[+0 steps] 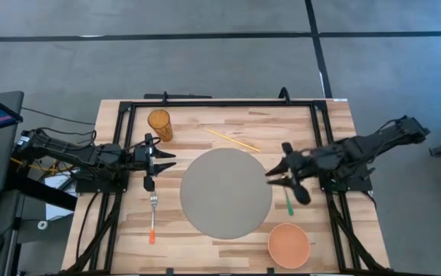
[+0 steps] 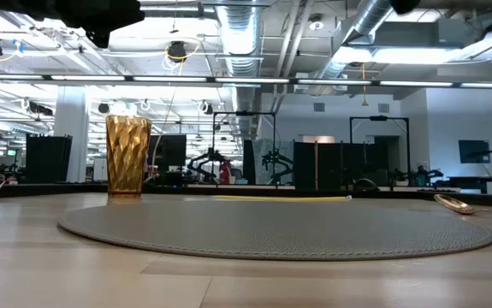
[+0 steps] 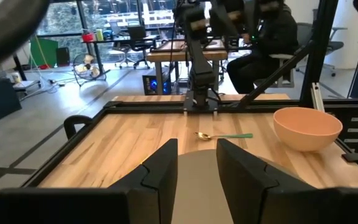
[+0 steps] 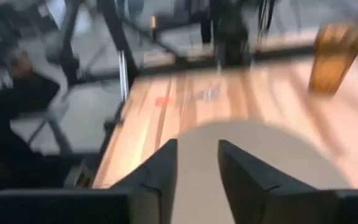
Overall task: Pick & Place Utensil
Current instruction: Put the orange bowl on the gray table mat
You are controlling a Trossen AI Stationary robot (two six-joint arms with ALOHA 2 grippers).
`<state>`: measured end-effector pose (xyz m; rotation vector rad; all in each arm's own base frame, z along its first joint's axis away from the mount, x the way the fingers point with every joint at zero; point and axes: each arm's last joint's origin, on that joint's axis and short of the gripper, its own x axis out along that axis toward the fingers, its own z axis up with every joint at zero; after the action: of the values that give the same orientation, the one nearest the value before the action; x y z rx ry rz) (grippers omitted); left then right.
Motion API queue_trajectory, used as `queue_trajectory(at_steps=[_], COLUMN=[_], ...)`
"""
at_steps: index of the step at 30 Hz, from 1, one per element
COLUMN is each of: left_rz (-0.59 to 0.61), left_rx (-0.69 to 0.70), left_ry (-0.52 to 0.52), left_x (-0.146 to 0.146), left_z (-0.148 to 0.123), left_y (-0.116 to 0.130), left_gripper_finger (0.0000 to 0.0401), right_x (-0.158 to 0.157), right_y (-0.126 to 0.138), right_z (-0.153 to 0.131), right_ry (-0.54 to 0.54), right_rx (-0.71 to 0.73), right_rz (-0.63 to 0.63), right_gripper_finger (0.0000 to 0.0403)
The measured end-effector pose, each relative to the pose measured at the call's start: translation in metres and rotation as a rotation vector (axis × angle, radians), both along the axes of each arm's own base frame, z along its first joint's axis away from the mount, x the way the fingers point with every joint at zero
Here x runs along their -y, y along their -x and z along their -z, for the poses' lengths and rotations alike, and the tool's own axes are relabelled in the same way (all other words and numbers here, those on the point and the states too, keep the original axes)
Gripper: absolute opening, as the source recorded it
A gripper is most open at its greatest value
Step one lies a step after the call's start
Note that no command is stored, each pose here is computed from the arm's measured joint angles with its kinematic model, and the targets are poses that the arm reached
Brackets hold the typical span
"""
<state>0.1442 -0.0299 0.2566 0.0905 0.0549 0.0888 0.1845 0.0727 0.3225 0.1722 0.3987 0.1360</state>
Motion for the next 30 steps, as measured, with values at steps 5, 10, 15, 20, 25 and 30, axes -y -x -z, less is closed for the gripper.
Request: queue_trajectory(at_steps=[5, 10, 15, 20, 25, 30], left_rz=[0.000, 0.000, 0.000, 0.000, 0.000, 0.000], left_rx=[0.000, 0.000, 0.000, 0.000, 0.000, 0.000], left_ry=[0.003, 0.003, 0.003, 0.003, 0.003, 0.003], left_x=[0.000, 0.000, 0.000, 0.000, 0.000, 0.000], left_z=[0.000, 0.000, 0.000, 0.000, 0.000, 0.000], left_y=[0.000, 0.000, 0.000, 0.000, 0.000, 0.000], left_gripper_finger=[0.0113, 0.0113, 0.0113, 0.0113, 0.0113, 0.0113], right_x=[-0.017, -0.037, -0.061, -0.079, -0.093, -0.096], right_y=[-0.008, -0.009, -0.007, -0.006, -0.008, -0.009], right_z=[0.027, 0.046, 0.064, 0.089, 0.108, 0.114], right_ry=[-0.060, -0.186, -0.248, -0.284, -0.292, -0.283], right_rx=[-0.214, -0.381, -0.515, -0.687, -0.821, -0.845], right_rz=[0.019, 0.046, 0.047, 0.129, 0.101, 0.101], right_gripper_finger=[0.0172, 0.0201, 0.0203, 0.0197, 0.0196, 0.0196])
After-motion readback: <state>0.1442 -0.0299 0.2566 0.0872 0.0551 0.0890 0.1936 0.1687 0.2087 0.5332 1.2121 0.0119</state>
